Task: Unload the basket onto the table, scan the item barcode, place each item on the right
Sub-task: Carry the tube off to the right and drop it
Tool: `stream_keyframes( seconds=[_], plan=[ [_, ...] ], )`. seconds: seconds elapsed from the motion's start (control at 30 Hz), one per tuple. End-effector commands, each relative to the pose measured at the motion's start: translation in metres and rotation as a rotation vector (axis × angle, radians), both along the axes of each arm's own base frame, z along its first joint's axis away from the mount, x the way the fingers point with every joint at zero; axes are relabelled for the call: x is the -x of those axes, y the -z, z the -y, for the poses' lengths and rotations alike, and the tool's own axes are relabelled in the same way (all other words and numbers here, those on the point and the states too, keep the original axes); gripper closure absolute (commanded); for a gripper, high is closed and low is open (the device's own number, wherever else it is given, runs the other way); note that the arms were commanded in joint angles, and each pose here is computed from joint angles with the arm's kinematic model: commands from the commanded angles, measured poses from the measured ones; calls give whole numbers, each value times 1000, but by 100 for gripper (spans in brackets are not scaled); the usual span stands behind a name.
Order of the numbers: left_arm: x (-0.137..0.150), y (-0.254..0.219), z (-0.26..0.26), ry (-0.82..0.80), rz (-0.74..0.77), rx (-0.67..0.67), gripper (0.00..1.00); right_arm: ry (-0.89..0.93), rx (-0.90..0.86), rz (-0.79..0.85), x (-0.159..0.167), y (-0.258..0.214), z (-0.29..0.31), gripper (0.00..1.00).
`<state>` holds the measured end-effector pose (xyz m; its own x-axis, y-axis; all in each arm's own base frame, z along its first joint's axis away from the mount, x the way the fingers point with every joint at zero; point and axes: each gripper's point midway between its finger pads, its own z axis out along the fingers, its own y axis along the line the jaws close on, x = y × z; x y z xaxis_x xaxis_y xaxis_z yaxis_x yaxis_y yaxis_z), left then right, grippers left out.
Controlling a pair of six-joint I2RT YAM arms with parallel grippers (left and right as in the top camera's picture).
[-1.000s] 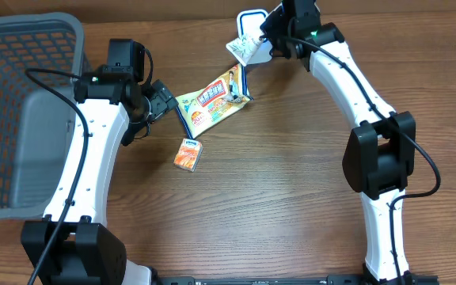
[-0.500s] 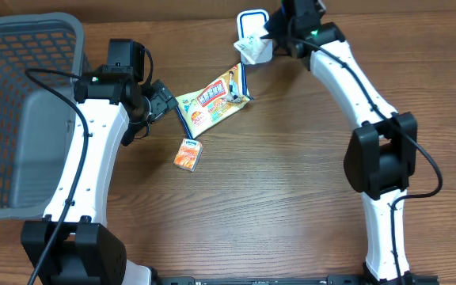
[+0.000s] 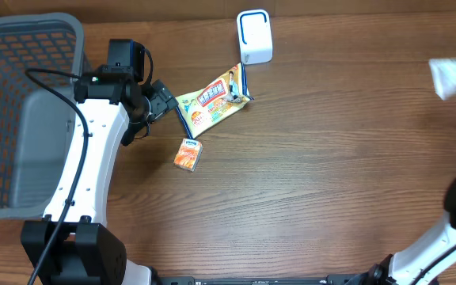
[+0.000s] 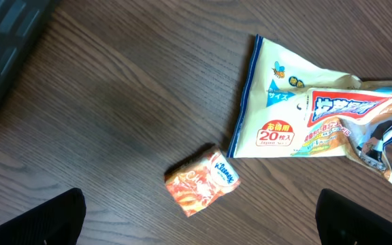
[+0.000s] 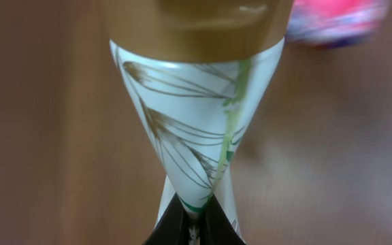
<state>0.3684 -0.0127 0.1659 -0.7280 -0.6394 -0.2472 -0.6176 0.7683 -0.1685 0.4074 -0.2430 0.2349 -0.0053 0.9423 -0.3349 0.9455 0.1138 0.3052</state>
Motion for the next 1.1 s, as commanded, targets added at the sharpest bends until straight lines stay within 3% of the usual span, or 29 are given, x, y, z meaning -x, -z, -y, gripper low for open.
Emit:
stream_keyframes(
  seconds=[0.0, 0.2, 0.3, 0.4, 0.53, 0.77, 0.9, 0.97, 1.07],
  plan=[
    [-3, -9, -4, 9, 27, -19, 0, 148, 56, -98, 49, 7, 50, 96],
    [-3, -9, -4, 9, 27, -19, 0, 371, 16, -182, 134, 44, 124, 96],
    [-3, -9, -4, 10, 27, -19, 0, 373, 23, -198, 153, 66, 146, 96],
    [-3, -9, -4, 9, 27, -19, 0, 274, 26, -163, 151, 90, 161, 96],
    [-3, -9, -4, 9, 27, -19, 0, 289, 10, -135, 159, 119, 172, 96],
    [-3, -9, -4, 9, 27, -19, 0, 97, -71, -57, 123, 169, 170, 96],
    [-3, -9, -4, 9, 27, -19, 0, 66, -96, -62, 118, 186, 168, 96],
    [-3, -9, -4, 9, 27, -19, 0, 28, -85, -54, 114, 185, 169, 94],
    [-3, -9, -4, 9, 27, -19, 0, -38, -59, -48, 109, 180, 171, 83]
  ],
)
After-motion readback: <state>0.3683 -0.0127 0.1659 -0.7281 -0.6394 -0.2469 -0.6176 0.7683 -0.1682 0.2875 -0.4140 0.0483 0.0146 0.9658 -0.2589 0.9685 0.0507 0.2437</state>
